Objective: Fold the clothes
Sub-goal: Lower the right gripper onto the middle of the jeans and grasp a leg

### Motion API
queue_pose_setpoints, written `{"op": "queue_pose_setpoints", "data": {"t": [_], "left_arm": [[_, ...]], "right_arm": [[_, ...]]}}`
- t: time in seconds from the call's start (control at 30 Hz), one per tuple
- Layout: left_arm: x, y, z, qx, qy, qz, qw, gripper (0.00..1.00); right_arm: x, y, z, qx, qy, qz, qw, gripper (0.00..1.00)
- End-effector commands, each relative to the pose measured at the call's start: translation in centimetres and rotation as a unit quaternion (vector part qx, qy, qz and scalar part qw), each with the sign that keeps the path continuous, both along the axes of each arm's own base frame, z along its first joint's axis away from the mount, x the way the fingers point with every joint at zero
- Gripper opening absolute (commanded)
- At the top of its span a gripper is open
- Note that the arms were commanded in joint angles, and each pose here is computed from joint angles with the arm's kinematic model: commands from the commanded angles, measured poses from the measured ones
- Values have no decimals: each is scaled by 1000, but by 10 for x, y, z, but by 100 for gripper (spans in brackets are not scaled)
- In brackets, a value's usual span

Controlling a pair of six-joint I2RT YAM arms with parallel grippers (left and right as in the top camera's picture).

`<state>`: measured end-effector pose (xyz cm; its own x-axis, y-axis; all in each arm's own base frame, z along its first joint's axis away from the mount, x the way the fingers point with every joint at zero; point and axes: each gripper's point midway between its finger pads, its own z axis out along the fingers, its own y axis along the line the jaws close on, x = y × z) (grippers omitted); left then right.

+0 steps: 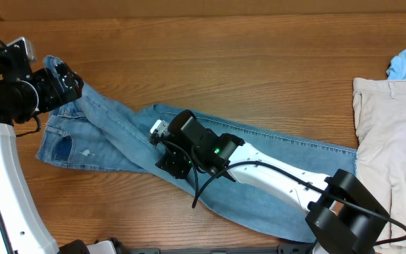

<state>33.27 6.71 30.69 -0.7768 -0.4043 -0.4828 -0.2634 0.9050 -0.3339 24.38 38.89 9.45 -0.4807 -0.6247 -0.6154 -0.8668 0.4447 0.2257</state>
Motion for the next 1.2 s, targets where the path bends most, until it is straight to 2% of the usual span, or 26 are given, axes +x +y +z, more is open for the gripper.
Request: {"op": "queue_pose_setpoints", "data": {"t": [0.0, 0.23, 0.4, 0.63, 0.8, 0.93, 1.13, 1.17], "left_arm": [[3, -2, 3, -5, -5, -5, 1000, 100], [3, -2, 2, -4, -5, -5, 1000, 100], [3, -2, 2, -4, -5, -5, 1000, 100], [3, -2, 2, -5, -4, -5, 1000, 100], [3, -2, 2, -5, -4, -5, 1000, 100], [3, -2, 2, -5, -4, -5, 1000, 100], [3, -2, 2, -4, -4, -5, 1000, 100], [3, -2, 2, -4, -4, -5, 1000, 100]], "right_arm": [[3, 5, -6, 2, -3, -4, 1000, 52], [5, 7, -23, -8, 4, -4, 1000, 51], [6, 8, -30, -11, 7, -4, 1000, 43], [6, 8, -33, -13, 8, -5, 1000, 38], [6, 8, -33, -13, 9, -4, 1000, 32], [5, 6, -35, -17, 12, -4, 1000, 17], [14, 0, -18, -40, 25, -17, 999, 15], [19, -1, -11, -44, 25, -22, 998, 13]]}}
